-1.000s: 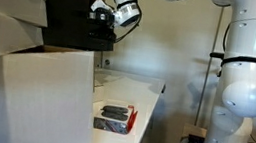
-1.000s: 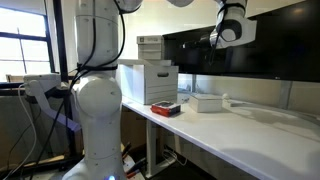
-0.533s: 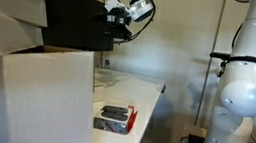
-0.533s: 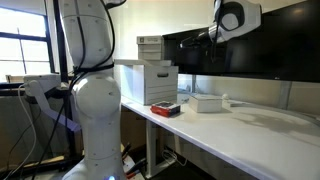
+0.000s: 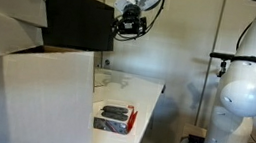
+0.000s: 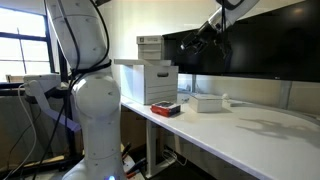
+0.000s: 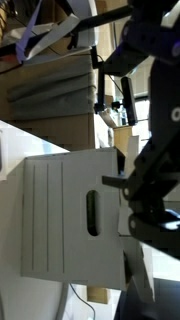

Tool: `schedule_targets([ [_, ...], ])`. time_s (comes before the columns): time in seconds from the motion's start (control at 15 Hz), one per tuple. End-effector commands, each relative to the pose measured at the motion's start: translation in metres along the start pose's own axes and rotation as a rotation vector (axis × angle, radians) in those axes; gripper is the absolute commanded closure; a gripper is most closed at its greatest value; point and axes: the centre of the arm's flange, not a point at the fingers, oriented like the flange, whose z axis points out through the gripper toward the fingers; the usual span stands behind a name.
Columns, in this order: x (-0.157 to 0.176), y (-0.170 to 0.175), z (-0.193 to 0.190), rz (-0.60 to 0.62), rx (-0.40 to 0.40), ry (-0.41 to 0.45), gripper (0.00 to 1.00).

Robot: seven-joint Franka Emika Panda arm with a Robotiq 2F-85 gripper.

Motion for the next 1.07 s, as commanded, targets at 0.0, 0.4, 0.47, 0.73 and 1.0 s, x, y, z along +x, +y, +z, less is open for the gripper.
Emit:
schedule_targets([
  [0.0,0.010,-0.026,-0.022,-0.064,0.004,-0.189,0.00],
  [0.4,0.025,-0.066,-0.049,-0.284,0.052,-0.386,0.00],
  [0.47,0.026,-0.068,-0.052,-0.325,0.070,-0.406,0.00],
  [0.73,0.029,-0.069,-0.053,-0.506,0.143,-0.429,0.00],
  [1.0,0.032,-0.061,-0.049,-0.660,0.259,-0.408,0.00],
])
